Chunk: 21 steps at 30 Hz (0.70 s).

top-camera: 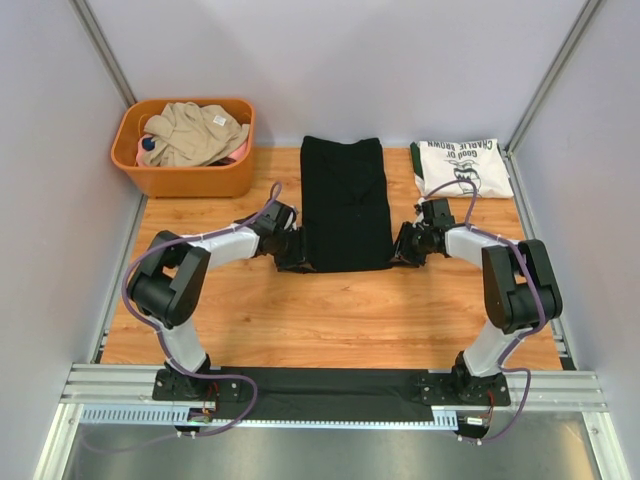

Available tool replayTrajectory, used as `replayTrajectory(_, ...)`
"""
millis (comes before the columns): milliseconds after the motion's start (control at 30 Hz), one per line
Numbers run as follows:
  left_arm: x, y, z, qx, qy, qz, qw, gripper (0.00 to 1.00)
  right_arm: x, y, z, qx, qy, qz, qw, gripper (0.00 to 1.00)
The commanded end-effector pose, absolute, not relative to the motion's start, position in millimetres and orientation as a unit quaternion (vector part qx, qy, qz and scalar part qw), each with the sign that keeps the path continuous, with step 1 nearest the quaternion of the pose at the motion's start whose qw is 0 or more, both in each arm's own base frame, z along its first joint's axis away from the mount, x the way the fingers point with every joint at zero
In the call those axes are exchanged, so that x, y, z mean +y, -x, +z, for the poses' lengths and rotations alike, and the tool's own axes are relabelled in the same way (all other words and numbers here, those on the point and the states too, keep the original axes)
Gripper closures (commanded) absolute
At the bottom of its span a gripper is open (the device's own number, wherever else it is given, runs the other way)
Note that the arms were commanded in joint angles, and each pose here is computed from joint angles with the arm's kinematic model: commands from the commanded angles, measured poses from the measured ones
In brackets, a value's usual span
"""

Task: Fold and stack the t-shirts
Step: Fold the tshirt

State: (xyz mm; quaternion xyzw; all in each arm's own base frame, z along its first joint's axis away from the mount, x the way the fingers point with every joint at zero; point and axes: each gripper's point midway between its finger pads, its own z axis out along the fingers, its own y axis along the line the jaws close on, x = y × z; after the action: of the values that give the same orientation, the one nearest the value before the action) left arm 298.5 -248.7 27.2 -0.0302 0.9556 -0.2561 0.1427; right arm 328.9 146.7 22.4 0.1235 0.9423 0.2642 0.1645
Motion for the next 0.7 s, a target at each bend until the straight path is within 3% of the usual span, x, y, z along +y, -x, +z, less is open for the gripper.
replayTrajectory(0,-244,-306,13,0.961,0.035,-0.229,0.149,0.45,128,-320,-4,0.957,-0.125,0.214,0.151,0.67)
replayTrajectory(100,-244,-309,11,0.961,0.039,-0.226,0.152,0.55,127,-317,-4,0.957,-0.128,0.214,0.149,0.78)
replayTrajectory(133,-244,-310,10,0.961,0.040,-0.225,0.153,0.63,128,-315,-6,0.957,-0.129,0.213,0.146,0.81)
replayTrajectory(167,-244,-311,9,0.962,0.043,-0.223,0.153,0.65,129,-314,-5,0.957,-0.130,0.218,0.145,0.89)
replayTrajectory(267,-247,-314,8,0.960,0.045,-0.227,0.154,0.74,132,-312,-9,0.956,-0.129,0.225,0.137,0.99)
replayTrajectory(433,-257,-313,16,0.958,0.035,-0.234,0.163,1.00,135,-309,-13,0.955,-0.131,0.232,0.128,1.00)
replayTrajectory(667,-252,-279,51,0.955,0.032,-0.233,0.181,1.00,135,-287,19,0.953,-0.139,0.235,0.134,1.00)
